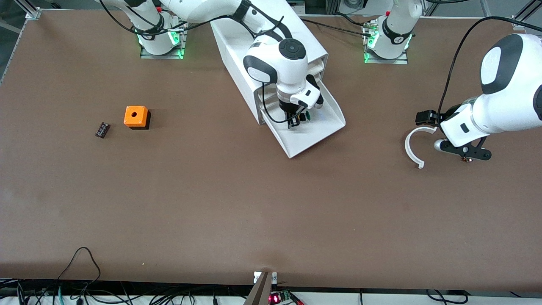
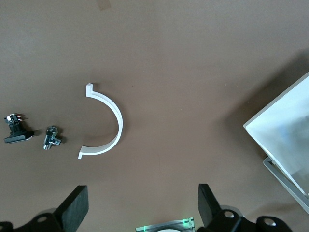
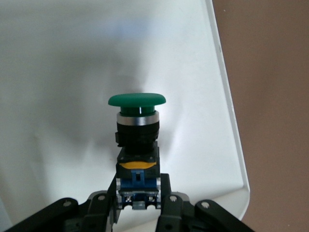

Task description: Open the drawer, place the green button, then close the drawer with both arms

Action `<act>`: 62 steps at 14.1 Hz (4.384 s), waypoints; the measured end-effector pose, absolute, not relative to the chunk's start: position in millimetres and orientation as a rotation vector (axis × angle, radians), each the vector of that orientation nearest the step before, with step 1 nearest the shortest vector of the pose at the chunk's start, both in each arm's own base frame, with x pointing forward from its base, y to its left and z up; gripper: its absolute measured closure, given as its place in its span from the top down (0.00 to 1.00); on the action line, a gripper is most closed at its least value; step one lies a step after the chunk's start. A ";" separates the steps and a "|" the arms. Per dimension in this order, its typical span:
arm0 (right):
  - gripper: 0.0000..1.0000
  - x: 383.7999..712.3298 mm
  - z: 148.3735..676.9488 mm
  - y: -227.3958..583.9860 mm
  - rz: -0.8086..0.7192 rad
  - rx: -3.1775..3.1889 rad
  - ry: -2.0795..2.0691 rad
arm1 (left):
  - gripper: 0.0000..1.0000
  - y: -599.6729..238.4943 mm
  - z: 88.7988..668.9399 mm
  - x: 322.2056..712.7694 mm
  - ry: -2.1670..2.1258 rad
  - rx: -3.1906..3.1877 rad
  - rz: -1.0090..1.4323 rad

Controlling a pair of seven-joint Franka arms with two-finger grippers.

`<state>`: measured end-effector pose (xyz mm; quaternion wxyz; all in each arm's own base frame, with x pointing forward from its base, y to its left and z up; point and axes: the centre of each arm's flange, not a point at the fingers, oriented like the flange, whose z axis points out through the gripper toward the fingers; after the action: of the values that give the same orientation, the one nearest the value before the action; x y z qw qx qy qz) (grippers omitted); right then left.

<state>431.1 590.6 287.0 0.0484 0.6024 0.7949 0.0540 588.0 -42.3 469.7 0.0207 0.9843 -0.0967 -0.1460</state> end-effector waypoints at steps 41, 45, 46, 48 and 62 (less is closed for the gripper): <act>1.00 657.7 487.8 150.4 -0.036 2.965 -0.256 | 1.00 -405.7 207.0 454.8 0.721 3.022 -0.161; 1.00 657.5 521.3 82.7 -0.006 2.952 -0.418 | 1.00 -325.5 267.1 547.3 0.665 3.016 -0.137; 1.00 657.9 525.0 68.6 -0.002 2.947 -0.450 | 1.00 -304.8 290.4 563.6 0.623 3.039 -0.164; 1.00 658.2 530.4 46.2 0.006 2.937 -0.494 | 1.00 -260.4 347.6 590.0 0.515 3.067 -0.179; 1.00 593.4 546.3 -72.2 -0.088 3.045 -0.251 | 1.00 -57.8 613.5 536.3 0.006 3.139 0.083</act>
<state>593.4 -72.2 546.3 0.0425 0.9953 -0.0822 -0.0287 536.3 -57.8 613.5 0.0006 0.9996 0.0018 0.0265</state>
